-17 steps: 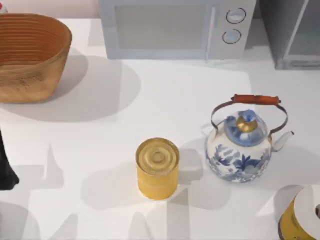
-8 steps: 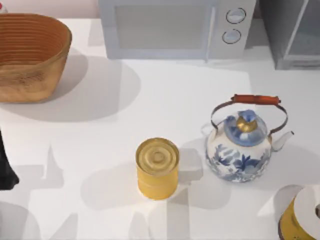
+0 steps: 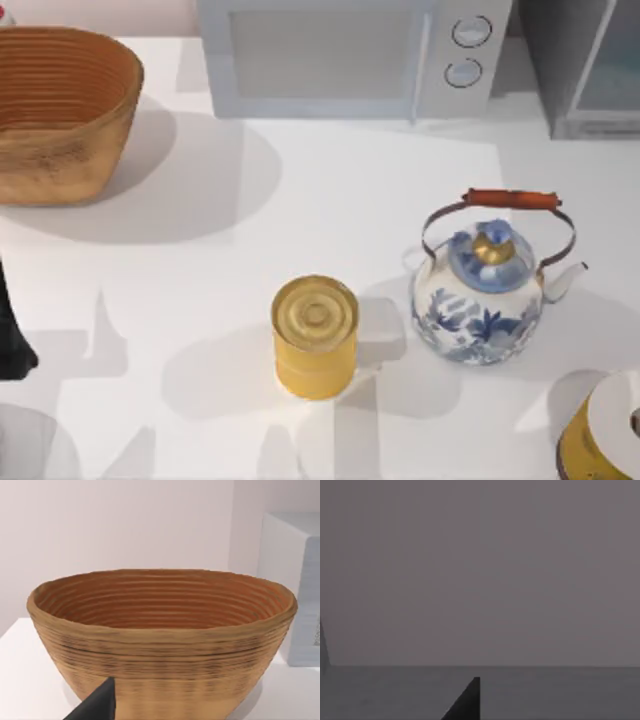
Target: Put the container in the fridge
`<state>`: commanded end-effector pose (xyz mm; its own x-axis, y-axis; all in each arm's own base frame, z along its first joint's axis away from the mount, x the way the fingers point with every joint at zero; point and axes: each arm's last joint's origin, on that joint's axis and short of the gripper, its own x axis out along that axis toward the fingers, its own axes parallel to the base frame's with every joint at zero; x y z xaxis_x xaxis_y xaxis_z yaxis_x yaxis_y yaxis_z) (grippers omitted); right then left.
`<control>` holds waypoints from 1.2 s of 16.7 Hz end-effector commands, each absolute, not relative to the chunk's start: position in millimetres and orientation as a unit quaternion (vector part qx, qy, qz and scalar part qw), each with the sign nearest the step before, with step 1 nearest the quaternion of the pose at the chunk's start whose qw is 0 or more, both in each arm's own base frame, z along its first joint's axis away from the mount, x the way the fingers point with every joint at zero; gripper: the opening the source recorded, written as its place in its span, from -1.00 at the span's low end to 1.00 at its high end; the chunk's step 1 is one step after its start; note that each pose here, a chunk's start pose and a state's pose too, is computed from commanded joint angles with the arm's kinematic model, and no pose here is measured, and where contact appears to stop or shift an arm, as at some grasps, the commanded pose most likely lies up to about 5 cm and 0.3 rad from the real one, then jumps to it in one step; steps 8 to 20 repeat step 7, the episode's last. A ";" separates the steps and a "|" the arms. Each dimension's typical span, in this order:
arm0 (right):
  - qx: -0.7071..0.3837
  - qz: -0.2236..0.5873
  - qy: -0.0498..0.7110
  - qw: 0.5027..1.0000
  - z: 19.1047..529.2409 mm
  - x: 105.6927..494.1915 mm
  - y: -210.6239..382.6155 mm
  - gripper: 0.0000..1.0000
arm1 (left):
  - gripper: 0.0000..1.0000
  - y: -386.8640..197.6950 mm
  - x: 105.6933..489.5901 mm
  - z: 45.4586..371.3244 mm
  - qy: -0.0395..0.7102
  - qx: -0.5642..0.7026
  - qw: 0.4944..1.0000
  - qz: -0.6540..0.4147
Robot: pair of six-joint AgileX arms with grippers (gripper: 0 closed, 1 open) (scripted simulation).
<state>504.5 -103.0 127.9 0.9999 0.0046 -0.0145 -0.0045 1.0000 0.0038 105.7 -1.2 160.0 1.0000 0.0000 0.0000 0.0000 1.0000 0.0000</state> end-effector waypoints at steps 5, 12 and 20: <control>0.002 0.002 0.007 1.000 127.9 504.5 -103.0 1.00 | 1.00 -1.2 105.7 160.0 0.000 0.000 1.000 0.000; 0.002 0.002 0.007 1.000 127.9 504.5 -103.0 1.00 | 1.00 -1.2 105.7 160.0 0.000 0.000 1.000 0.000; 0.002 0.002 0.007 1.000 127.9 504.5 -103.0 1.00 | 1.00 -1.2 105.7 160.0 0.000 0.000 1.000 0.000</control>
